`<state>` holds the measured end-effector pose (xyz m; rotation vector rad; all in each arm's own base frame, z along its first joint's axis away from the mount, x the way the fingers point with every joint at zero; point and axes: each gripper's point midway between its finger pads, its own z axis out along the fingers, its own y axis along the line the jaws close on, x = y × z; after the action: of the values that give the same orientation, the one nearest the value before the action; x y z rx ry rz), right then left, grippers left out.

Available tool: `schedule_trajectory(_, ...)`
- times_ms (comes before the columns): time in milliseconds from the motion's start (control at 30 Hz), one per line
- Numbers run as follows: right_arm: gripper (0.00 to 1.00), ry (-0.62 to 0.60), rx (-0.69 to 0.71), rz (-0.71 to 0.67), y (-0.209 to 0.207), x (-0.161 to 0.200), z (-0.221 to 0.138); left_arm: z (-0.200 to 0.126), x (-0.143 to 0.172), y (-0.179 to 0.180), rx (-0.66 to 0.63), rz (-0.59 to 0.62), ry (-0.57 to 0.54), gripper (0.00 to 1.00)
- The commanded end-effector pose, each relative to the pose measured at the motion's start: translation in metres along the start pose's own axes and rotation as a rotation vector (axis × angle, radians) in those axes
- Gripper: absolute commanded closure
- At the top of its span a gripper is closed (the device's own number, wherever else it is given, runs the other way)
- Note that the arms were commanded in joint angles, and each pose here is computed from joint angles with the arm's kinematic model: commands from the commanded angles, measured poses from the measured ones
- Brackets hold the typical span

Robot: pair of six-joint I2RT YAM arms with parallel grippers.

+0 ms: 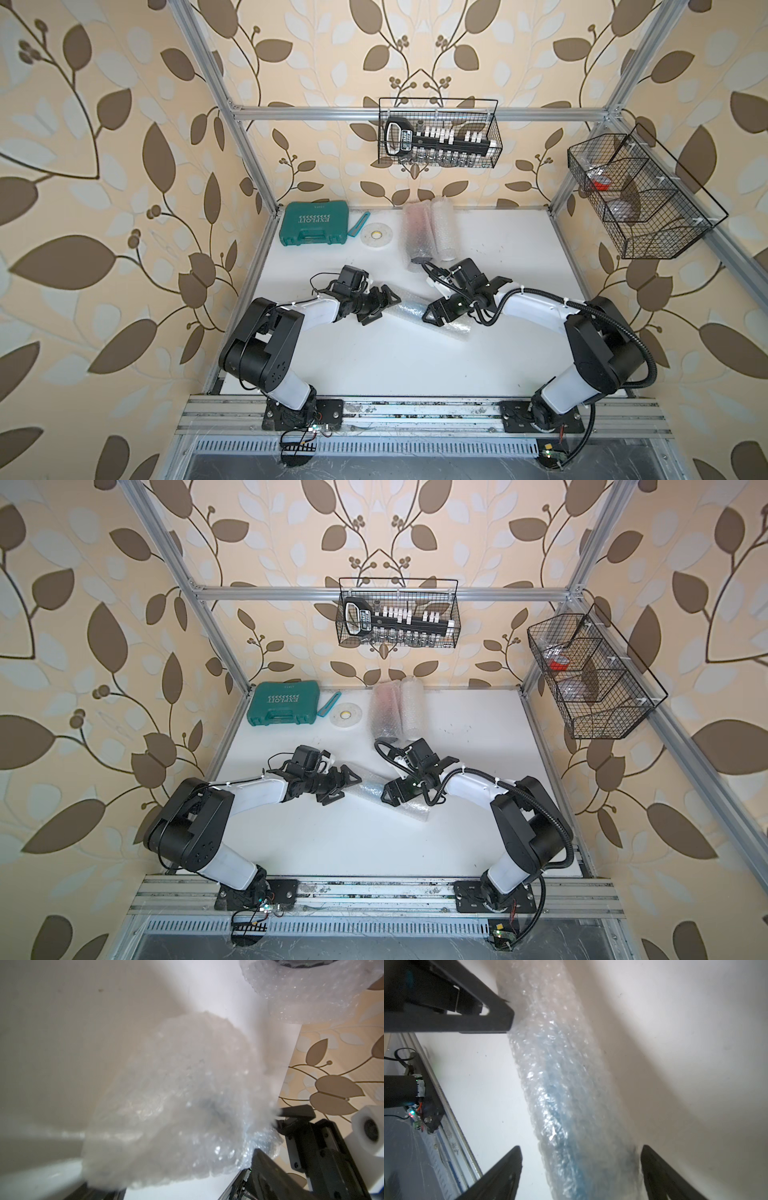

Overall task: Unwrap the vase from the bubble wrap
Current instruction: Adjust the bubble wrap at the center of the board.

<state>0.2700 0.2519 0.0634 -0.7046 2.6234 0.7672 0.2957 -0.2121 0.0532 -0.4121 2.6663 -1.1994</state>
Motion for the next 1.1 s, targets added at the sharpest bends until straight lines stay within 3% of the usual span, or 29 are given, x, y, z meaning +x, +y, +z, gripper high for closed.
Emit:
schedule_trajectory(0, 0.12, -0.008, -0.074, 0.039, 0.023, 0.006, -0.002, 0.000, -0.008, -0.015, 0.020, 0.069, -0.016, 0.09)
schedule_trajectory(400, 0.13, -0.039, -0.177, 0.062, 0.069, 0.016, 0.004, 0.009, -0.005, -0.043, 0.132, 0.115, 0.073, 0.20)
schedule_trajectory(767, 0.21, -0.128, 0.026, 0.151, 0.035, 0.009, -0.002, 0.011, 0.006, -0.066, 0.191, 0.195, 0.145, 0.24)
schedule_trajectory(1067, 0.24, -0.097, -0.088, 0.168, 0.053, 0.015, 0.002, 0.022, 0.013, -0.082, 0.223, 0.225, 0.202, 0.29)
